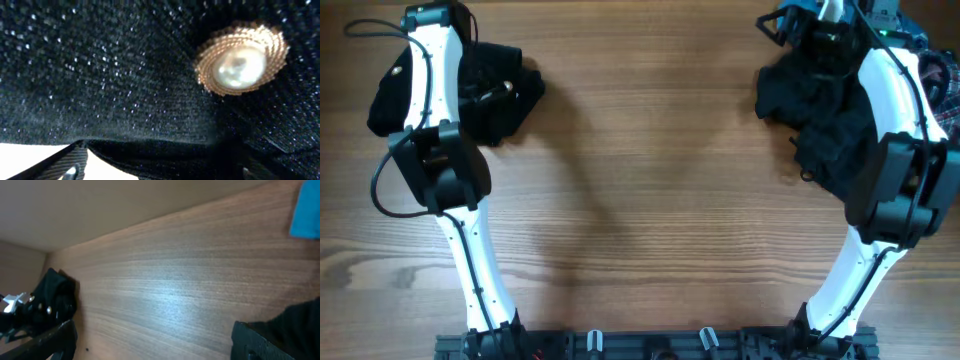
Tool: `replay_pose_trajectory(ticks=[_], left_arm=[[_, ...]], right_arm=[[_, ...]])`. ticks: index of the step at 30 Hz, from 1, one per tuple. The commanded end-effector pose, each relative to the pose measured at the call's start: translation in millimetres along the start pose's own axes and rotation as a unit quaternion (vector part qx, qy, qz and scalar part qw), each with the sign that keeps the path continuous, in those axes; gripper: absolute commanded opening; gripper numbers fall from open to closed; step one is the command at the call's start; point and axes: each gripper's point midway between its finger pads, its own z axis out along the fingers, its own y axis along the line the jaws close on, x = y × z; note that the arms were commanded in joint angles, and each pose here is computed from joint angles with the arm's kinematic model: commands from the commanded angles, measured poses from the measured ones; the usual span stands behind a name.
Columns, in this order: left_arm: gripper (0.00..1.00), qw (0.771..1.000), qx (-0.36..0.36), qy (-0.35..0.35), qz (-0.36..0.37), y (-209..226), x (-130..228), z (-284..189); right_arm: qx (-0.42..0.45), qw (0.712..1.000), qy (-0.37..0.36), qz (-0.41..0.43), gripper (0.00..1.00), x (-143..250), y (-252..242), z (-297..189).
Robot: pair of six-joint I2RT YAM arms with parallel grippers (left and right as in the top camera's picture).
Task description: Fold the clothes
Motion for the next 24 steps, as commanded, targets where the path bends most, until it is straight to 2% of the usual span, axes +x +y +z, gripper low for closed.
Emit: replay_pose_trajectory(ticks=[1, 9, 19, 24], left_arm=[[0.93, 1.0, 0.019, 0.015, 0.009, -12.9, 2.9, 11.4], [0.98, 0.999, 0.015, 0.018, 0.027, -12.7, 2.2, 23.0], [1.0, 0.996, 0.021, 0.082, 0.032, -18.7, 36.0, 98.5], [1.0, 0.997, 0.026, 0.07, 0.032, -20.5, 31.5, 95.7]], right_arm=[[-0.01, 1.0, 0.01, 0.0, 1.0, 5.4, 7.2, 3.1], [-0.008, 1.0, 0.016, 0.005, 1.0, 8.9, 5.8, 2.5], [-0.008, 1.0, 0.018, 0.012, 1.0, 9.7, 5.7, 2.4], [-0.01, 1.0, 0.018, 0.013, 1.0, 9.8, 6.4, 2.4]])
